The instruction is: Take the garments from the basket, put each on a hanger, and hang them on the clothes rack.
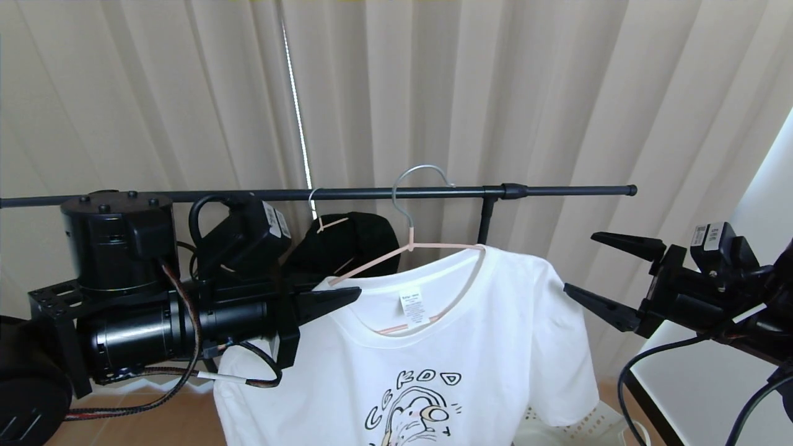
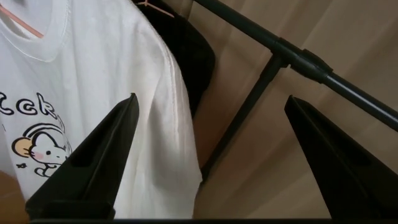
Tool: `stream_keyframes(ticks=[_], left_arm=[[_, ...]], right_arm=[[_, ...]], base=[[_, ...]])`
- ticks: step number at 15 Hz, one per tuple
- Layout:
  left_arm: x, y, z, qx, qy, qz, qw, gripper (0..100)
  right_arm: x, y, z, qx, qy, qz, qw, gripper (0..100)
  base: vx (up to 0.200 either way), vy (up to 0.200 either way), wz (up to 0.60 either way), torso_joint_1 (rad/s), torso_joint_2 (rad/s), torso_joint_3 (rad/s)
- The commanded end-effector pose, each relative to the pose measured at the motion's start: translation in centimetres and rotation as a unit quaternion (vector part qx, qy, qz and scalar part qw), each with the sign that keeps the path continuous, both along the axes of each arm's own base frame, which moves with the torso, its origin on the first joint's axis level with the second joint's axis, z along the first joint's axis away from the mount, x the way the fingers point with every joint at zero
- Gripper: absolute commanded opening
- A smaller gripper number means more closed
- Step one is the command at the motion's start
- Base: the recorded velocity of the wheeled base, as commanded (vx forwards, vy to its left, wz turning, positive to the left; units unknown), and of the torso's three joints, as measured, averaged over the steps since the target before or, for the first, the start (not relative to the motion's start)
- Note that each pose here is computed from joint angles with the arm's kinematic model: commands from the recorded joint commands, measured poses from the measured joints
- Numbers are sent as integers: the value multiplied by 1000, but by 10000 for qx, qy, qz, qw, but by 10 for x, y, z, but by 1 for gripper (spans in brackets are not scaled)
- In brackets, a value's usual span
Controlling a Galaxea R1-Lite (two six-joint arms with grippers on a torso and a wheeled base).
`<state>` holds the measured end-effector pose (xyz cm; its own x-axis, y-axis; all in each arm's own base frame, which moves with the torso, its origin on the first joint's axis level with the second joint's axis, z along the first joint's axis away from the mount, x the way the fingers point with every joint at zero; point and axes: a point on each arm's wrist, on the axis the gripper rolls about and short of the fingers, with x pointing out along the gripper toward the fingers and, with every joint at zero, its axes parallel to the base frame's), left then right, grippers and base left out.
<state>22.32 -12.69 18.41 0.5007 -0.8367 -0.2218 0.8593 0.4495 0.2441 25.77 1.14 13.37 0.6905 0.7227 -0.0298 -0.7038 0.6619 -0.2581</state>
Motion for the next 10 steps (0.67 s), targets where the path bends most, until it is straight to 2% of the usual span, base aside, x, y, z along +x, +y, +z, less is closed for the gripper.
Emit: stream_keyframes(ticks=[1, 4, 7, 10], left_arm=[[0, 0, -2, -37, 33, 55, 10000, 0], [0, 0, 0, -165, 92, 90, 9998, 0], [0, 0, 0, -168, 99, 92, 9998, 0], [1, 4, 1, -173, 91, 161, 9997, 0]], right_arm=[[1, 0, -4, -49, 26, -1, 10000, 100], [2, 0, -14, -319, -48, 27, 9995, 100], [6, 0, -29, -679, -130, 74, 9976, 100], [11, -5, -40, -852, -105, 18, 9963, 100]], base=[[0, 0, 0, 0, 0, 0], [0, 0, 0, 0, 0, 0], [0, 0, 0, 0, 0, 0], [0, 0, 0, 0, 0, 0]])
